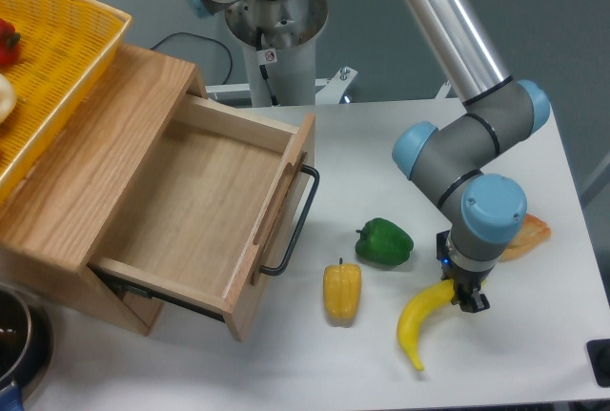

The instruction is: Pick up the banana

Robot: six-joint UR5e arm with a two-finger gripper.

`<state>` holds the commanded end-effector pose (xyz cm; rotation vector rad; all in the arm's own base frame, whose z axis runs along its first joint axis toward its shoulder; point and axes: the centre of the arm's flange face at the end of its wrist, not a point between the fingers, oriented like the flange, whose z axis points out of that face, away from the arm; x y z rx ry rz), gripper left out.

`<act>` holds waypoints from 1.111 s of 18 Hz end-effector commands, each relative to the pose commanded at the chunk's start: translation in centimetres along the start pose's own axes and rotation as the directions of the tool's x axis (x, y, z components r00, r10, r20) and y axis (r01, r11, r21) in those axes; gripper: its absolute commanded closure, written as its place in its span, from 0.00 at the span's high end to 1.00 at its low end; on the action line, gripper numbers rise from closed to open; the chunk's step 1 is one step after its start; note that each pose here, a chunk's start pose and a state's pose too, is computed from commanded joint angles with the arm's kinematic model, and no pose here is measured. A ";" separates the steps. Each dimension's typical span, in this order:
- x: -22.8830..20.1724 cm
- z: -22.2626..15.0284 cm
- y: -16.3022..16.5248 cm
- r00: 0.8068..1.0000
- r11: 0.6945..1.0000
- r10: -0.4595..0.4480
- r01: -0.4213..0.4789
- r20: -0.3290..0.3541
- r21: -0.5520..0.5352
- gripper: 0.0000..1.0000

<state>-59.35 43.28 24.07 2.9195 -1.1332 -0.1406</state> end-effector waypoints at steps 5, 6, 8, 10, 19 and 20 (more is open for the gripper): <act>0.4 -4.0 1.2 0.986 0.987 -0.158 0.158 0.048 -0.010 0.38; 0.7 -4.7 1.5 0.985 0.986 -0.165 0.166 0.046 -0.010 0.39; 1.3 -6.2 2.2 0.982 0.983 -0.185 0.185 0.040 -0.010 0.39; 2.0 -7.8 3.0 0.967 0.967 -0.255 0.255 0.031 -0.007 0.38; 3.0 -10.8 3.9 0.933 0.933 -0.360 0.360 -0.014 -0.004 0.39; 2.9 -10.9 3.9 0.933 0.933 -0.360 0.360 -0.013 -0.004 0.39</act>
